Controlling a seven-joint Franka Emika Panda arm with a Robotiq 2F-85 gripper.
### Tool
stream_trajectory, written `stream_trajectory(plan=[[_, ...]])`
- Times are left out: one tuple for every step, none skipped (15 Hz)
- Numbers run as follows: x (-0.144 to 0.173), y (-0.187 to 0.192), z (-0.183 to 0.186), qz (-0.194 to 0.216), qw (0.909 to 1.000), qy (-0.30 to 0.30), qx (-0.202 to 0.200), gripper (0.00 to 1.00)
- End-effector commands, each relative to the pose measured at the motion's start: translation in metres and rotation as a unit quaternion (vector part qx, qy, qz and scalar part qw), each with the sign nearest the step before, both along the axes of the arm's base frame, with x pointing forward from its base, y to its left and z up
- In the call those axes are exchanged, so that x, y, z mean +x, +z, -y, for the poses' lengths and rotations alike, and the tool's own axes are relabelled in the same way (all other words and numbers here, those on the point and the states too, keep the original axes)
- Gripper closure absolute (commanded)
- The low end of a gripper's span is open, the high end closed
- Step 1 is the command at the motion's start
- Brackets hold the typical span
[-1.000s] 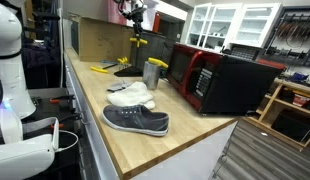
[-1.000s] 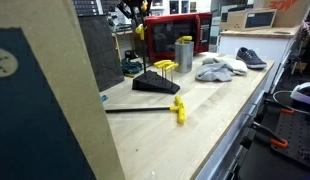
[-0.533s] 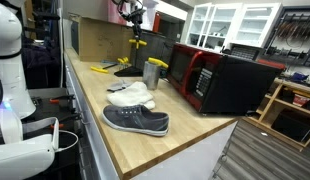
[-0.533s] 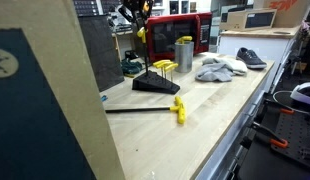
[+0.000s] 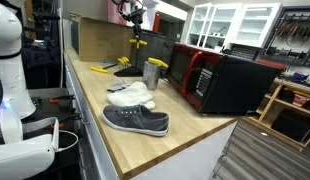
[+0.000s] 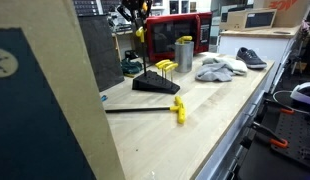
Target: Remove the black object from the tin and put it on the black stand
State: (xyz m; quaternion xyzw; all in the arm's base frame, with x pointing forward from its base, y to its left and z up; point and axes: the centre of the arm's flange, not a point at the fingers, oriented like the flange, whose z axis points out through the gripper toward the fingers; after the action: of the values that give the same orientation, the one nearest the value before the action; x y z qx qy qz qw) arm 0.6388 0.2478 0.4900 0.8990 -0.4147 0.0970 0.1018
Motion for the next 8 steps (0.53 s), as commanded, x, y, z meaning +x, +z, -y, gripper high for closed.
stream_trajectory(plan=[[-0.0009, 0.0132, -0.0016, 0.022, 0.9997, 0.006, 0.002, 0.94], [-0.0010, 0.0126, -0.0024, 0.022, 0.9997, 0.007, 0.004, 0.94], [-0.0016, 0.0123, -0.0031, 0.022, 0.9997, 0.007, 0.005, 0.94], [-0.0029, 0.0112, -0.0035, 0.019, 0.9998, 0.007, 0.006, 0.94], [-0.0040, 0.0101, -0.0037, 0.016, 0.9998, 0.007, 0.008, 0.94], [-0.0055, 0.0095, -0.0034, 0.014, 0.9998, 0.006, 0.011, 0.94], [-0.0063, 0.0087, -0.0031, 0.012, 0.9998, 0.005, 0.012, 0.94], [-0.0071, 0.0079, -0.0025, 0.009, 0.9998, 0.004, 0.015, 0.94]])
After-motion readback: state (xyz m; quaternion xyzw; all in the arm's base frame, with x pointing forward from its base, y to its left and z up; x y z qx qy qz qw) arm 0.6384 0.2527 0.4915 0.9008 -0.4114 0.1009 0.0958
